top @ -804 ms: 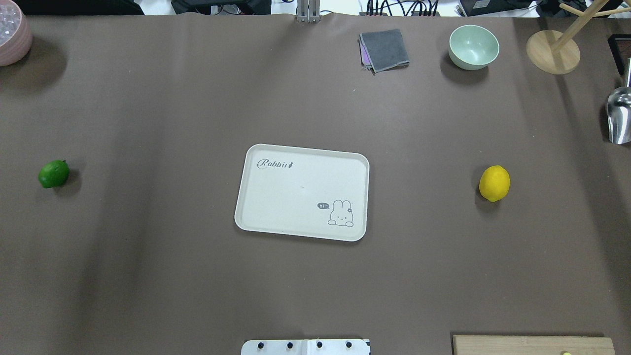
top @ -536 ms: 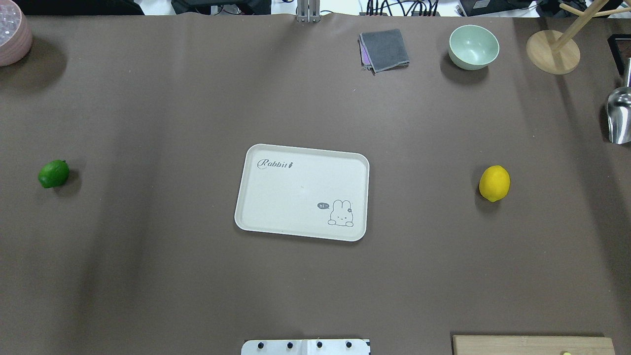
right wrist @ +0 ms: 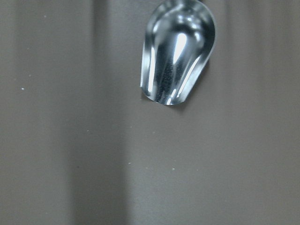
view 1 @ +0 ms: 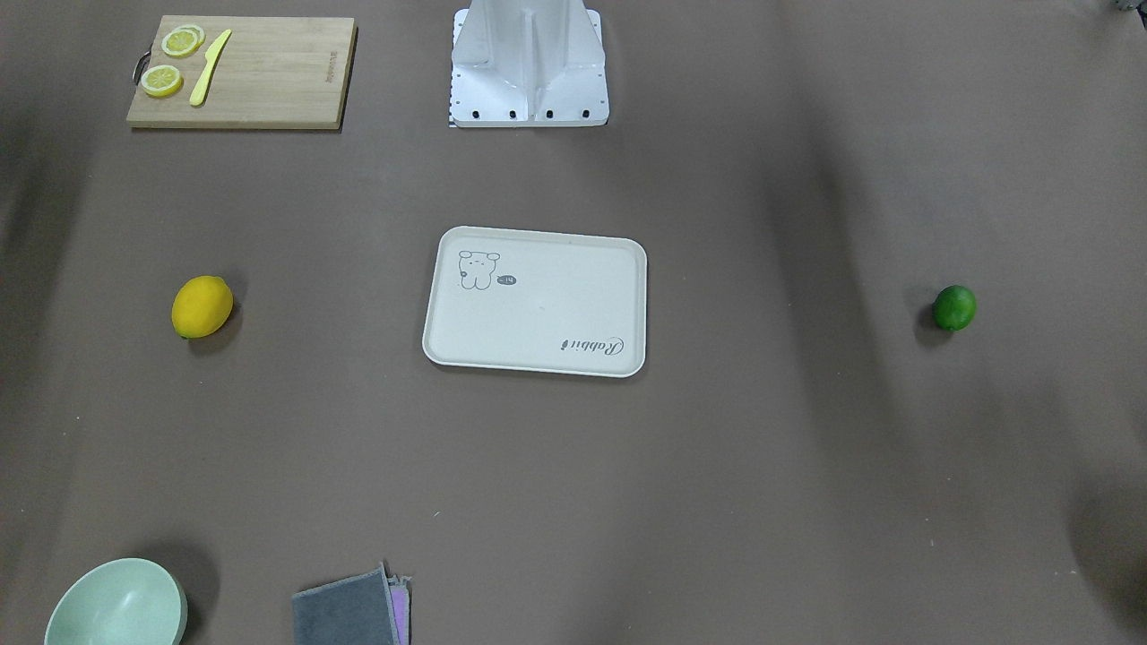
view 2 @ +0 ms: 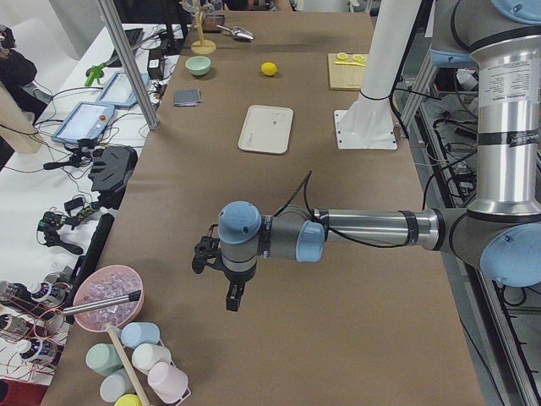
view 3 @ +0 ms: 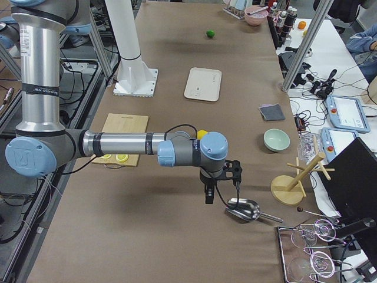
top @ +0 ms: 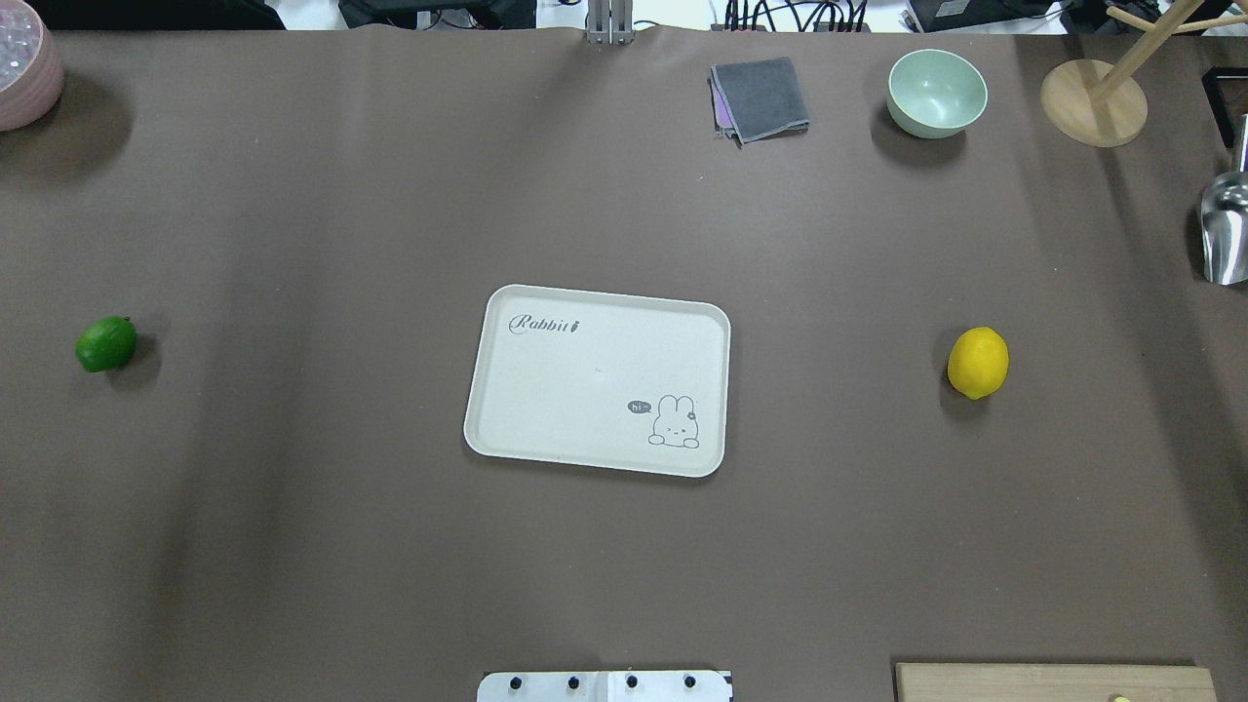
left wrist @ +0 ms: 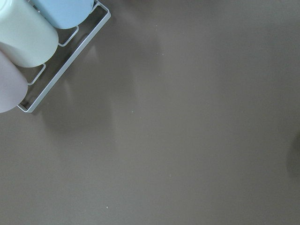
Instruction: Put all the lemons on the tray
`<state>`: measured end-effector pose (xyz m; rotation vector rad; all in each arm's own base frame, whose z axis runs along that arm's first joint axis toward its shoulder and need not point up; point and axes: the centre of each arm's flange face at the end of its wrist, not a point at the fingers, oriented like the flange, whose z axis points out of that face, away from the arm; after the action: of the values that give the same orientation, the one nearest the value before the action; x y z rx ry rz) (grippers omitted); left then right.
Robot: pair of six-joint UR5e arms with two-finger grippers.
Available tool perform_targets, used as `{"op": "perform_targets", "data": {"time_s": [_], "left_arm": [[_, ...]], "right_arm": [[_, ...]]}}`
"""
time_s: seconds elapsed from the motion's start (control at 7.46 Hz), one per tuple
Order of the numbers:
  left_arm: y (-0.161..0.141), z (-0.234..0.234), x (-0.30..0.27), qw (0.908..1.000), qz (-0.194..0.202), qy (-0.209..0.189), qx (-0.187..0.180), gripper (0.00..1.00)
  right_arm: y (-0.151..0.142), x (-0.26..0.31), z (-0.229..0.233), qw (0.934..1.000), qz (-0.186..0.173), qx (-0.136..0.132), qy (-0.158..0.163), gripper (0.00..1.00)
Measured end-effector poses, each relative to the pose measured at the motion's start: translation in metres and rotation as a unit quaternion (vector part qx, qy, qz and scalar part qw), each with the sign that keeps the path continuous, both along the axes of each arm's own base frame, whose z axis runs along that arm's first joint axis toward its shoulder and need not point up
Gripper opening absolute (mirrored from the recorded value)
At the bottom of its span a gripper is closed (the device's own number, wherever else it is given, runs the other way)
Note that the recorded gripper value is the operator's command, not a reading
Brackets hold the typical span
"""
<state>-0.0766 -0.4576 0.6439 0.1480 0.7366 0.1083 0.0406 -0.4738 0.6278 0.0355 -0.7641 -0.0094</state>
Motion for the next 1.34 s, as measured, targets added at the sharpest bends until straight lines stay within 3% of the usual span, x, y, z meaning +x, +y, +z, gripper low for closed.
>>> {"op": "perform_targets", "data": {"time_s": [0.54,0.8,1.34], "left_arm": [[0.004,0.016,0.001,0.9999,0.0,0.004,-0.013,0.98],[-0.001,0.02,0.001,0.9998,0.001,0.006,-0.017,0.97],[-0.065,-0.02,0.043,0.998,-0.029,0.025,-0.05,0.97]], "right_arm": [[-0.014,-0.082,-0.046,0.9991,-0.041,0.001,-0.011,1.0],[-0.025,-0.127,-0.079,0.9988,-0.046,-0.014,-0.013,1.0],[-0.032,-0.237,-0.146,0.997,-0.022,-0.071,-0.018,1.0]]}}
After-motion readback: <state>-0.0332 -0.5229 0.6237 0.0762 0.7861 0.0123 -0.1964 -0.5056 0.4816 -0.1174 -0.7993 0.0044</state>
